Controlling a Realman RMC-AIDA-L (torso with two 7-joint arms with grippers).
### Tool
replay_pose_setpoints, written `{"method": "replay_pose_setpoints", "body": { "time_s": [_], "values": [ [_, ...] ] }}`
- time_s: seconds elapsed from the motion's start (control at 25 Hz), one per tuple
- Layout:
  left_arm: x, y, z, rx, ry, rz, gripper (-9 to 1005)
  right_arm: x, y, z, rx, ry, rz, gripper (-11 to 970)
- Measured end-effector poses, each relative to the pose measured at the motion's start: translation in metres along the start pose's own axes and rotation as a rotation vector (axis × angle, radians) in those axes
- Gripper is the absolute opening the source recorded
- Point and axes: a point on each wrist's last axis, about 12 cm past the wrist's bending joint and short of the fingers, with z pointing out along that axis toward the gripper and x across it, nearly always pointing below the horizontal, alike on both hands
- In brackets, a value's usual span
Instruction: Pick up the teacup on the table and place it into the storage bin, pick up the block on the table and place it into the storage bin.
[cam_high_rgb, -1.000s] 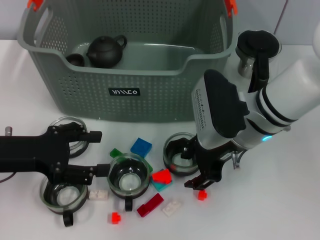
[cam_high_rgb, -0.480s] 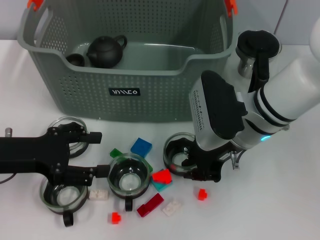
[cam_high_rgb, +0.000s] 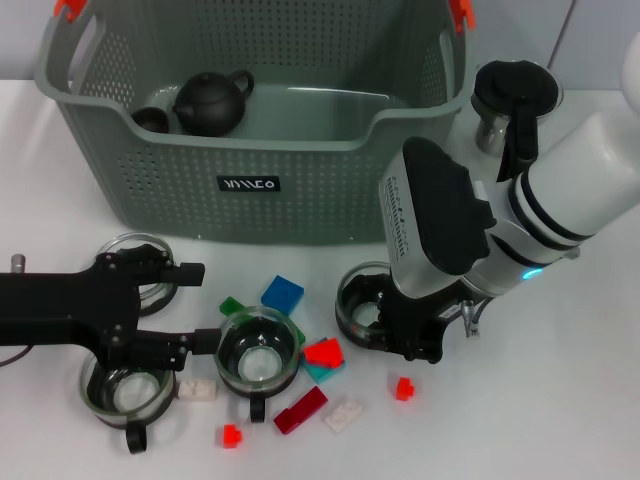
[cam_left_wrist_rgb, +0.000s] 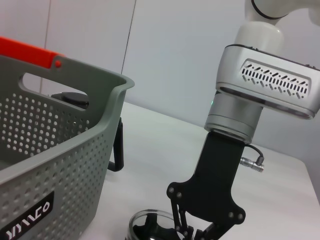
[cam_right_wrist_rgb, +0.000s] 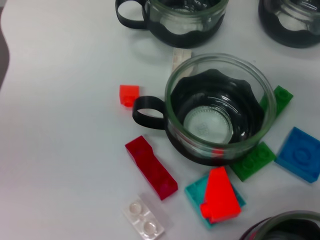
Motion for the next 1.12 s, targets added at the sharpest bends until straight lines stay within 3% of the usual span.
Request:
{"method": "replay_pose_setpoints", "body": {
  "time_s": [0.2,0.36,0.56,0.84,0.96,1.12],
  "values": [
    [0.0,0.001,-0.002,-0.01,-0.008,-0.002,872,-0.006,0.005,-0.016,-0.063,-0.03,-0.009,56],
    [-0.001,0.001,-0.006,-0.022,-0.02,-0.003,872,-0.013,0.009,-0.063,-0.133,-0.111,-0.01,56],
    [0.0,0.001,-0.008,-0.039,-0.031,0.004,873,-0.026,0.016,-0.116,-0.116,-0.241,-0.06,56],
    [0.0,0.002,-0.009,-0.053,-0.044,0.006,873,-0.041,0.004,-0.18,0.102,-0.45,-0.033,56],
    [0.0,0.002,-0.009,-0.057,-0.049,0.006,873,-0.046,-0.014,-0.198,0.248,-0.534,0.087,56],
    [0.0,0.002,-0.008,-0.057,-0.053,0.007,873,-0.055,-0.043,-0.202,0.385,-0.56,0.27,56]
  ]
}}
